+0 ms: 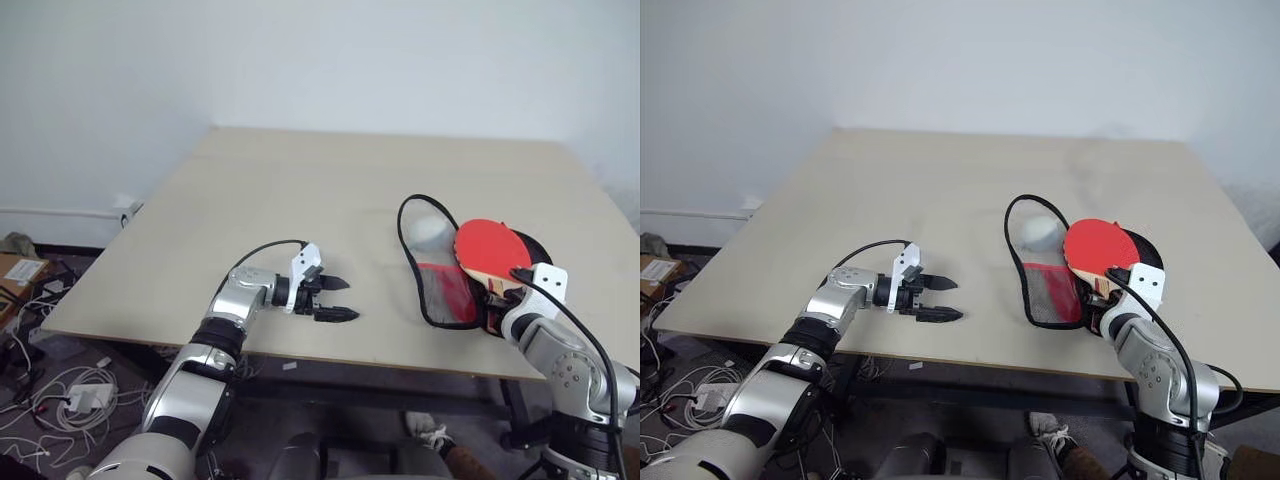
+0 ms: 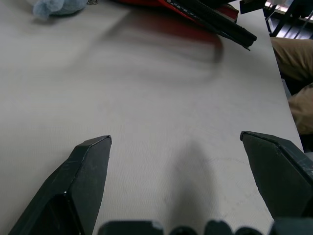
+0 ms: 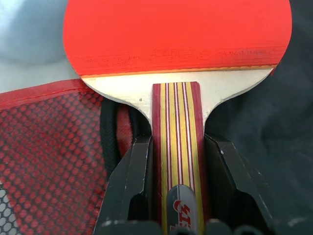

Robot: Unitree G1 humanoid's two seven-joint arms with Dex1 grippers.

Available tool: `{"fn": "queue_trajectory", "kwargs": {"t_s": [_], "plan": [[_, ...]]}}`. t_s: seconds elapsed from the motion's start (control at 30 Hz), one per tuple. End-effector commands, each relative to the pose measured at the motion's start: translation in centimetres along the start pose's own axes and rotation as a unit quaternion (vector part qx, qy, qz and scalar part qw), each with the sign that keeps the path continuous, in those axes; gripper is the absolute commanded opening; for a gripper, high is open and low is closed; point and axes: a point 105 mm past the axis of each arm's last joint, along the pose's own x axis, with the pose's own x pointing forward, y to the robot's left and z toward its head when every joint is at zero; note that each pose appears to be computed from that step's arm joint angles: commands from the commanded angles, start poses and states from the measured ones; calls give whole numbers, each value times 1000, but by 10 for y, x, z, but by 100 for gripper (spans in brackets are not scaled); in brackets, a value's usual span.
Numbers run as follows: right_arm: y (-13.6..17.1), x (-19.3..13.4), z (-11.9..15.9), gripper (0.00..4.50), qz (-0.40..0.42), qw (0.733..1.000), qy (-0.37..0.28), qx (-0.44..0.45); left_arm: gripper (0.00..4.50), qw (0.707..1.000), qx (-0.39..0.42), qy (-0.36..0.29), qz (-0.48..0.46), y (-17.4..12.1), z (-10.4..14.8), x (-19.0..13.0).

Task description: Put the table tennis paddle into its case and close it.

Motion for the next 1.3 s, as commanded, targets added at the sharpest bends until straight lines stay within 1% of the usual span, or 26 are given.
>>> {"fn": "queue_trajectory", "kwargs": {"t_s": [0.03, 0.2, 0.27, 0.37, 0.47, 0.57, 0.73, 0.8, 0.9, 1.07, 1.13, 1.3], "plan": [[-10, -2, 10, 112, -25, 999, -29, -7, 450, 1000, 22, -7, -1, 1, 12, -1], [-25, -2, 24, 112, -58, 997, -55, 20, 450, 1000, 18, -6, -2, -1, 9, -1], [-26, -3, 26, 112, -61, 997, -54, 7, 450, 1000, 17, -6, -3, -1, 8, 0], [-33, -1, 21, 112, -72, 996, -43, 2, 450, 1000, 17, -9, -4, -2, 10, 1], [-38, 5, 7, 112, -86, 996, -10, 0, 450, 1000, 18, -12, -5, -2, 13, 2], [-32, 9, 2, 112, -77, 997, -4, -3, 450, 1000, 19, -14, -2, -1, 15, 2], [-12, 15, 14, 112, -52, 998, -23, -11, 450, 1000, 20, -13, 1, 0, 15, 0], [-9, 17, 16, 112, -50, 998, -23, -10, 450, 1000, 21, -12, 1, 0, 15, 0], [-13, 22, 7, 112, -59, 998, 0, -13, 450, 1000, 22, -15, 2, 0, 18, -1], [-6, 22, -23, 112, -45, 996, 64, -43, 450, 1000, 21, -14, 7, 1, 17, -3], [-5, 18, -27, 112, -44, 996, 69, -42, 450, 1000, 20, -14, 10, 2, 17, -4], [-6, 12, -25, 112, -44, 996, 63, -38, 450, 1000, 20, -15, 12, 3, 18, -4]]}}
